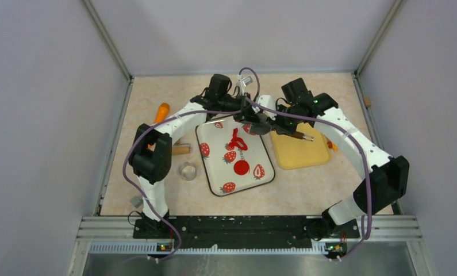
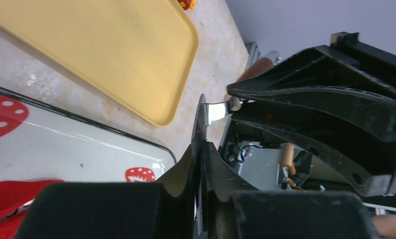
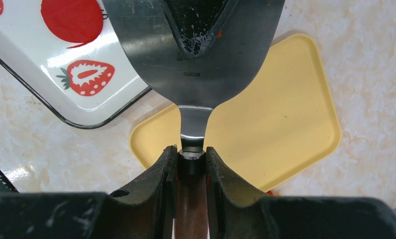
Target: Roll out the dumpling wrappers from the dough
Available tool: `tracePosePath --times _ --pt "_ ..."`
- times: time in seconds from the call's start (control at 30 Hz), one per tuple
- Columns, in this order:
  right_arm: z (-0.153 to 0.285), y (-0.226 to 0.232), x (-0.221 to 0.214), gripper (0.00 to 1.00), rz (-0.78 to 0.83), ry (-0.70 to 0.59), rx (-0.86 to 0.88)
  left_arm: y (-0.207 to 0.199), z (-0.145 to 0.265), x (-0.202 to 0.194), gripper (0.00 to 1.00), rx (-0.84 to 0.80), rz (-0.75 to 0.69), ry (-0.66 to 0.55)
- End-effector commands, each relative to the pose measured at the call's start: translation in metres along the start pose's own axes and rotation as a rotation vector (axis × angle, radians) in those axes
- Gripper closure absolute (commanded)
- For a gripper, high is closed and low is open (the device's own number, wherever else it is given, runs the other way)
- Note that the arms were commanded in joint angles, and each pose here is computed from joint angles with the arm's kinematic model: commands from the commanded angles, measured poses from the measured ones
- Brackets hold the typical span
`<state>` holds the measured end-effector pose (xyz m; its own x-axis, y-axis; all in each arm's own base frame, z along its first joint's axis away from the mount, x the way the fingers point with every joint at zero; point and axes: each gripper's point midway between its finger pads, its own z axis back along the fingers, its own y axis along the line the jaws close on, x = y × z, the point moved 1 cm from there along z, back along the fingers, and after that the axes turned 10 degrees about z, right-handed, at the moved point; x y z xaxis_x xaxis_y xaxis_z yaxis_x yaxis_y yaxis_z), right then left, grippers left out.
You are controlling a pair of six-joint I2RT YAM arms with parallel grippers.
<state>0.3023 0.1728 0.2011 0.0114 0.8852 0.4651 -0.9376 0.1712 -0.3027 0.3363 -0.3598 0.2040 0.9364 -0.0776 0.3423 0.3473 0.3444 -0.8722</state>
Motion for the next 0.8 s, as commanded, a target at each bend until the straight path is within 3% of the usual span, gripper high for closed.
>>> tracePosePath --times 0.0,0.1,0.13,0.23,0.33,0.37,0.5,0.77 --pt "0.014 -0.021 0.019 1.0 0.008 -0.051 -0.093 -0.012 0.001 0.005 1.0 -0.088 -0.038 -0.002" --pt "0.013 -0.022 0.017 1.0 -0.021 -0.046 -0.114 -0.012 0.008 0.005 1.0 -0.141 -0.016 -0.008" --pt "0.014 -0.022 0.018 0.9 -0.045 -0.052 -0.124 -0.012 0.011 0.007 1.0 -0.158 0.0 -0.017" --pt "0.031 -0.031 0.029 0.47 -0.172 -0.124 -0.167 -0.006 0.028 0.012 1.0 -0.192 0.047 -0.049" --pt "0.06 -0.042 0.044 0.23 -0.416 -0.303 -0.158 -0.003 0.048 0.018 1.0 -0.251 0.101 -0.081" --pt "0.068 -0.048 0.044 0.19 -0.543 -0.367 -0.136 -0.003 0.054 0.021 1.0 -0.274 0.114 -0.097" --pt "0.071 -0.051 0.035 0.18 -0.967 -0.543 0.091 -0.012 0.075 0.027 1.0 -0.363 0.091 -0.143" --pt "0.055 -0.035 0.036 0.19 -1.123 -0.663 0.352 -0.01 0.076 0.024 1.0 -0.362 0.133 -0.114"
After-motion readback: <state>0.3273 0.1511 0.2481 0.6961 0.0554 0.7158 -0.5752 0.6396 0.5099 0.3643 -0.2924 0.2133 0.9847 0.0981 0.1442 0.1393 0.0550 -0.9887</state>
